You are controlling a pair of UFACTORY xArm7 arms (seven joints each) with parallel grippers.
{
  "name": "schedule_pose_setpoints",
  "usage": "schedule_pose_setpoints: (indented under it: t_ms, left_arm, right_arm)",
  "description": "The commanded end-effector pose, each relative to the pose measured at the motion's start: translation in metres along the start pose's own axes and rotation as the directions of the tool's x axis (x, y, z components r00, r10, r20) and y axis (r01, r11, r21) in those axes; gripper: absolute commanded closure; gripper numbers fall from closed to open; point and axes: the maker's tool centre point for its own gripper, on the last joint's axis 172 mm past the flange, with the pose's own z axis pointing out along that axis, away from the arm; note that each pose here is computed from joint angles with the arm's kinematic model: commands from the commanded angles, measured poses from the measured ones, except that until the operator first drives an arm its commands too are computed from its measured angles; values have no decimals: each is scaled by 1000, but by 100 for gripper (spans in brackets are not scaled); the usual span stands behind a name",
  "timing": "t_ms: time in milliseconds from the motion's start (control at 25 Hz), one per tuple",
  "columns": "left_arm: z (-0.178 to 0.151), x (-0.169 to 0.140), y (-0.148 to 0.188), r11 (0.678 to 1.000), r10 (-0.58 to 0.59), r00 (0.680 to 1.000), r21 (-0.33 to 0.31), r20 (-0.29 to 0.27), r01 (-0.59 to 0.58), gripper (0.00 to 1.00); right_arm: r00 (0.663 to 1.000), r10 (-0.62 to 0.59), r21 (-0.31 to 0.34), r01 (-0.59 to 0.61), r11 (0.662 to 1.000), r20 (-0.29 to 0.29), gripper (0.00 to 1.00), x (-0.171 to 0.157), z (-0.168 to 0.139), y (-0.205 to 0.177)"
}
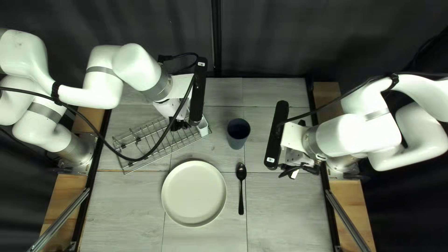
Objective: Pick up and place plate onto table. Place down one fork to the left of the plate. Place spoon and knife to the right of the plate. Place cup above the knife and spoon
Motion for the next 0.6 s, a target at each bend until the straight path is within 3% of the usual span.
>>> schedule_pose_setpoints:
  t_ms: [40, 360, 600]
  left_arm:
    - [16, 2, -11, 994, 105, 994, 27, -7, -105, 0]
    - [52, 8, -16, 946, 322, 947, 46, -24, -320, 0]
    - [75, 9, -13, 902, 432, 902, 6, -3, -432, 0]
  right_arm:
    - [1000, 0, 0, 0, 1000, 0, 0, 0, 0, 0]
    - [1000, 0, 0, 0, 1000, 0, 0, 0, 0, 0]
    - [1000, 0, 0, 0, 1000, 0, 0, 0, 0, 0]
